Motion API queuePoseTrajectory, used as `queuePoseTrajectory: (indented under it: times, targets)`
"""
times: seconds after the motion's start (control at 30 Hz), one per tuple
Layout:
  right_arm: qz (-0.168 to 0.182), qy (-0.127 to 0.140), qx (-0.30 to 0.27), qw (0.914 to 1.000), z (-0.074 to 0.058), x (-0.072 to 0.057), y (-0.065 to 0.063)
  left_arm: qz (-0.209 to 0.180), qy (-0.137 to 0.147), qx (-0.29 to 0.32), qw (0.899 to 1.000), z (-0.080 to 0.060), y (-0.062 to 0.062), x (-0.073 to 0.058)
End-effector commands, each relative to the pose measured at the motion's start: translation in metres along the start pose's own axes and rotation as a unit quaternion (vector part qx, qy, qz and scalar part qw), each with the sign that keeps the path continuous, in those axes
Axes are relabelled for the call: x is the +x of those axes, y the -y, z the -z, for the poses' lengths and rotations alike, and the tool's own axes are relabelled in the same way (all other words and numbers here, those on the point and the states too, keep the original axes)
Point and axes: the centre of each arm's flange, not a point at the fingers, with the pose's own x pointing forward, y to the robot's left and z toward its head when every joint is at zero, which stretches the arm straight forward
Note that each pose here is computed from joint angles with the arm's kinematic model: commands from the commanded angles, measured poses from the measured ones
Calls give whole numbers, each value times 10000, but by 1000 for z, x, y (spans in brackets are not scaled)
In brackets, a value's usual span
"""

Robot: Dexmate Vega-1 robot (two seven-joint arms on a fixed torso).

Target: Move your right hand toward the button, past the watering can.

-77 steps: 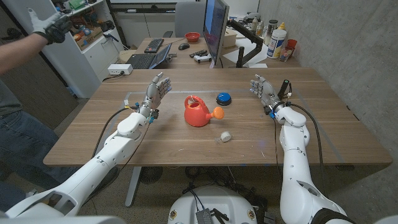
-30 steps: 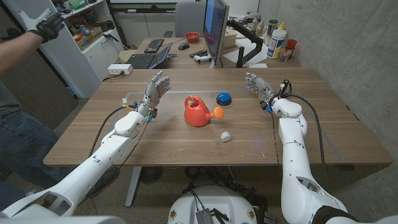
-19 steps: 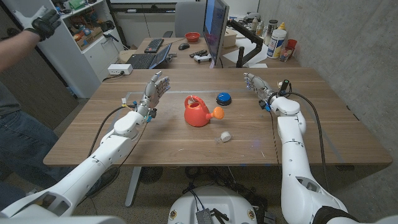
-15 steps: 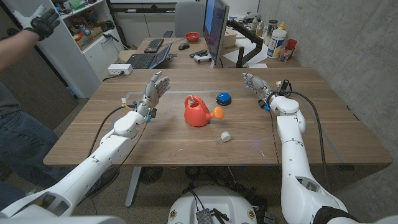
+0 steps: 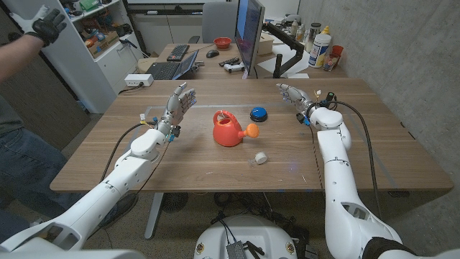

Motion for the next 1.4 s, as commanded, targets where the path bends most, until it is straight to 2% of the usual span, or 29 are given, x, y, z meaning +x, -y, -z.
queuePoseTrajectory:
  times: [0.03, 0.33, 0.93, 1.4]
  targets:
    - [-82, -91, -264, 9996, -5, 6, -5, -21, -16, 4, 10000, 1, -4, -2]
    - [-97, -206, -610, 9979, -14, 11, -8, -23, 30, 53, 10000, -3, -6, -3]
    - [-262, -320, -1008, 9940, -23, 15, -13, 15, -11, 79, 10000, -1, -6, -5]
    - [-385, -668, -1504, 9856, -34, 20, -18, 50, -47, 127, 9999, 0, -7, -6]
